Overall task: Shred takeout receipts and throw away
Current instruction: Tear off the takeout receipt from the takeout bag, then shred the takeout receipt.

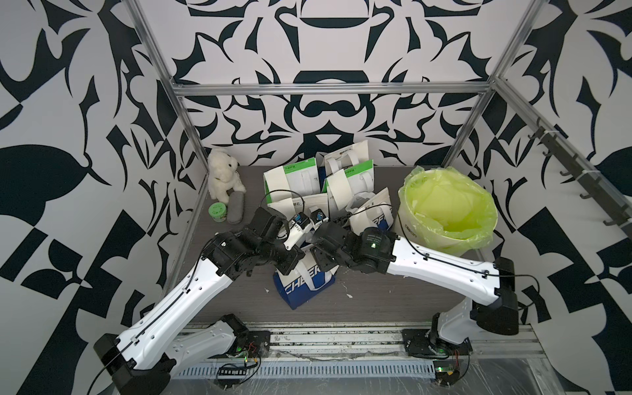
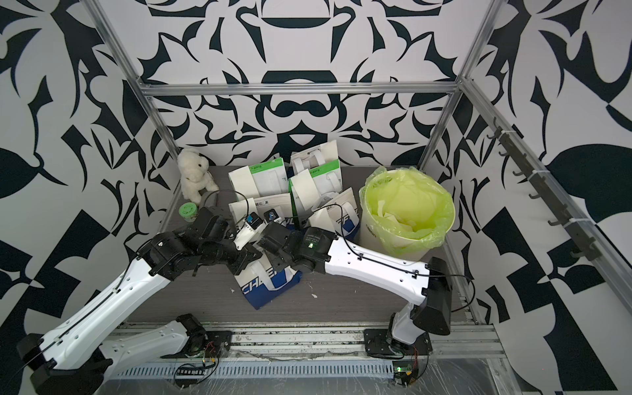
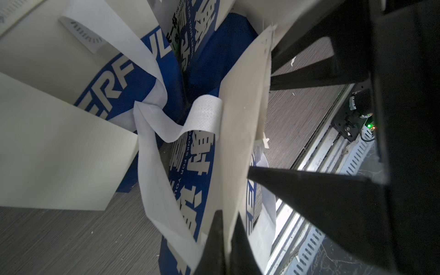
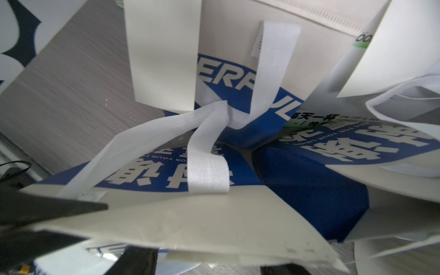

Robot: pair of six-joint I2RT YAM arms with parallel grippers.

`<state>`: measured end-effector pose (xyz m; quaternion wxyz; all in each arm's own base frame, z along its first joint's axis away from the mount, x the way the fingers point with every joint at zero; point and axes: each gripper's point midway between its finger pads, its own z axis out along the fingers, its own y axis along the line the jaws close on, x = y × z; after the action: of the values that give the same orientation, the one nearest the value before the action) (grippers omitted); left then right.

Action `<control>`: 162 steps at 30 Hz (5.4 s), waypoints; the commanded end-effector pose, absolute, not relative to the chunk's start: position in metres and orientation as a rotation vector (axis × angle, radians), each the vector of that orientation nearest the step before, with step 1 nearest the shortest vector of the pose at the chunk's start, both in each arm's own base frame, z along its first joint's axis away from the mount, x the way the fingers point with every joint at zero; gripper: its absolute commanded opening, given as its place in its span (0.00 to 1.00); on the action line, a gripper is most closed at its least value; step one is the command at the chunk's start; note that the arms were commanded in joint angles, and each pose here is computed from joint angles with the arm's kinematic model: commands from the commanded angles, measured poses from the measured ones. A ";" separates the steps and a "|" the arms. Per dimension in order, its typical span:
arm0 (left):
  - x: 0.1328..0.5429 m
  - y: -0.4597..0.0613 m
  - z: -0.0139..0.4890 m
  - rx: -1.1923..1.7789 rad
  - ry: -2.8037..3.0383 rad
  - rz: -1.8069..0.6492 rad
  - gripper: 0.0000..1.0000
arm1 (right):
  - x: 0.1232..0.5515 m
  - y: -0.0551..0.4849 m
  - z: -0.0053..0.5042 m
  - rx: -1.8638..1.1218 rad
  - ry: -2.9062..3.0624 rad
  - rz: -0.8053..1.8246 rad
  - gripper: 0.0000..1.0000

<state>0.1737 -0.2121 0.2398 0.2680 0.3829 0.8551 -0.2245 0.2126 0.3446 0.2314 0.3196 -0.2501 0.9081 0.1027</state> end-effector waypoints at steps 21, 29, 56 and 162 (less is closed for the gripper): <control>0.168 -0.213 0.230 1.040 2.311 -0.633 0.00 | 0.235 0.331 0.281 -0.551 2.236 0.196 0.42; 0.169 -0.212 0.231 1.036 2.296 -0.626 0.00 | 0.243 0.335 0.289 -0.546 2.210 0.180 0.44; 0.176 -0.197 0.219 1.015 2.297 -0.507 0.00 | 0.303 0.254 0.274 -0.231 2.307 -0.006 0.00; 0.157 -0.327 0.359 1.057 1.719 -0.901 0.00 | 0.175 0.264 0.405 -0.988 1.748 1.059 0.67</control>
<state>0.1659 -0.3312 0.3549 0.4528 0.4212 0.7027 -0.3518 0.1820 0.2646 0.3834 0.4000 -0.3782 0.7364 0.3933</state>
